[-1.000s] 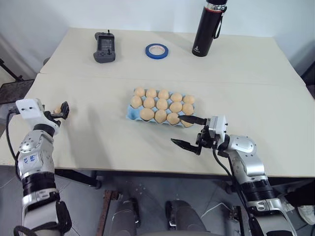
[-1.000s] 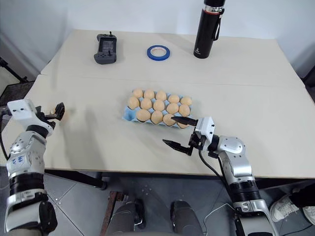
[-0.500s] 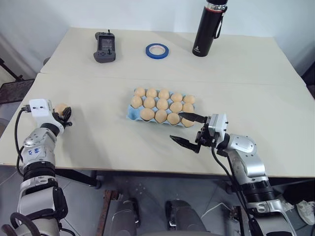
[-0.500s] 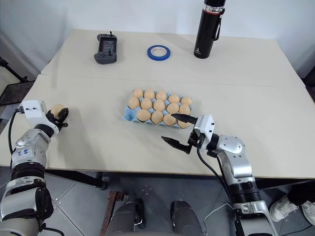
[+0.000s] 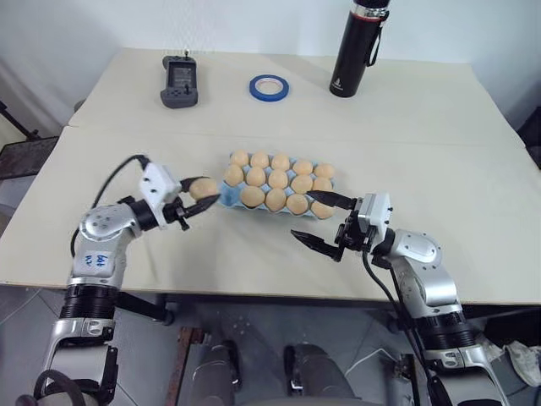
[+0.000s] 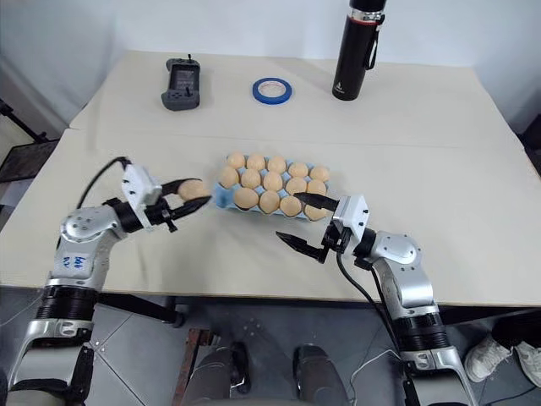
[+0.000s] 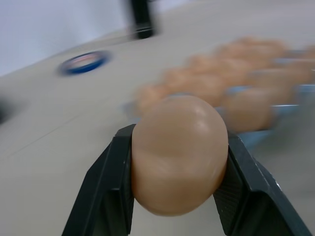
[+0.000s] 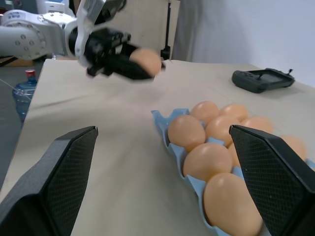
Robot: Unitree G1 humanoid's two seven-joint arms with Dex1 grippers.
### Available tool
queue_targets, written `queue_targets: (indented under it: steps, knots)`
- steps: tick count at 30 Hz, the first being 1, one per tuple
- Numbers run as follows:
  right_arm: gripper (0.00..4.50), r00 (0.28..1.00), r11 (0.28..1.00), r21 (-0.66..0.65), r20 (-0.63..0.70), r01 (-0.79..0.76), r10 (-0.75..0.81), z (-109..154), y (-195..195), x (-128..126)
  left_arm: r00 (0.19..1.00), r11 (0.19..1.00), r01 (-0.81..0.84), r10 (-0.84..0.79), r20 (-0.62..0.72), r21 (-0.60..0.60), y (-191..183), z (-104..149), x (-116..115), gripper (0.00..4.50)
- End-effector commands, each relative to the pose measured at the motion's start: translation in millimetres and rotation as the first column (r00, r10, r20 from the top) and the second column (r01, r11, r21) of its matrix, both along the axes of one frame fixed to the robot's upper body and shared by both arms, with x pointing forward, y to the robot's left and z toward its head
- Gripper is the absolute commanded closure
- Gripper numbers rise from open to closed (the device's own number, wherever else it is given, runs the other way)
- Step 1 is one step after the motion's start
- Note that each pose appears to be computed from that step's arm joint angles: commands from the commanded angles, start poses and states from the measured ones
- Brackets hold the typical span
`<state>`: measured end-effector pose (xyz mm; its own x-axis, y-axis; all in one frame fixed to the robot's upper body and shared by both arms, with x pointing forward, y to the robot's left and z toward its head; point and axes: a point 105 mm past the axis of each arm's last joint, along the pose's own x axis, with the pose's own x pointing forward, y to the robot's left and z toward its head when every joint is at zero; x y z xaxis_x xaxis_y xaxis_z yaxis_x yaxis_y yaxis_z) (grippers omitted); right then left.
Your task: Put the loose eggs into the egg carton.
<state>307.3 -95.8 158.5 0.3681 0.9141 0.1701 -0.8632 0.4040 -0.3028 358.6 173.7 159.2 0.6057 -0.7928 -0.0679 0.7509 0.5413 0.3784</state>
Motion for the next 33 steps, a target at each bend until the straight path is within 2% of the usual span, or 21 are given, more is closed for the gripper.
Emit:
queue_targets:
  steps: [1,6,14,15,19,25,28,33]
  knots:
    - [0.00,1.000,1.000,0.016,0.029,0.000,-0.001,8.4,1.1,-3.2,0.999,0.998,0.030,-0.031,0.010,0.048,-3.4,0.7,8.2,2.74]
    - [0.00,1.000,0.999,0.042,0.004,0.031,-0.031,4.9,-2.6,-5.6,0.999,0.998,0.033,-0.033,-0.003,0.051,-10.1,2.8,21.5,2.74]
    - [0.00,0.998,0.997,0.049,-0.014,0.054,-0.053,-6.7,-6.0,-11.7,0.998,0.997,0.061,-0.060,-0.026,0.051,-16.0,-2.9,22.2,0.22]
    - [0.00,0.999,0.997,0.049,-0.014,0.052,-0.051,-7.7,-5.7,-12.2,0.998,0.997,0.054,-0.053,-0.024,0.050,-16.1,-2.2,23.7,0.09]
    - [0.00,0.999,0.998,0.048,-0.014,0.047,-0.046,-9.8,-5.5,-13.7,1.000,1.000,0.004,-0.004,0.007,0.022,-7.4,3.9,26.3,0.09]
    - [0.00,0.999,0.998,0.040,-0.016,0.041,-0.041,-12.6,-6.8,-15.4,0.997,0.997,-0.071,0.072,0.031,-0.031,23.9,5.4,8.7,0.09]
    - [0.00,0.999,0.999,0.027,-0.019,0.043,-0.042,-14.3,-9.3,-16.3,0.995,0.995,-0.091,0.093,0.044,-0.036,42.5,3.7,-14.6,0.09]
    - [0.00,0.997,0.998,-0.019,-0.026,0.066,-0.067,-17.8,-26.4,-14.1,0.985,0.987,-0.157,0.155,-0.077,-0.020,78.4,-14.2,-57.1,0.09]
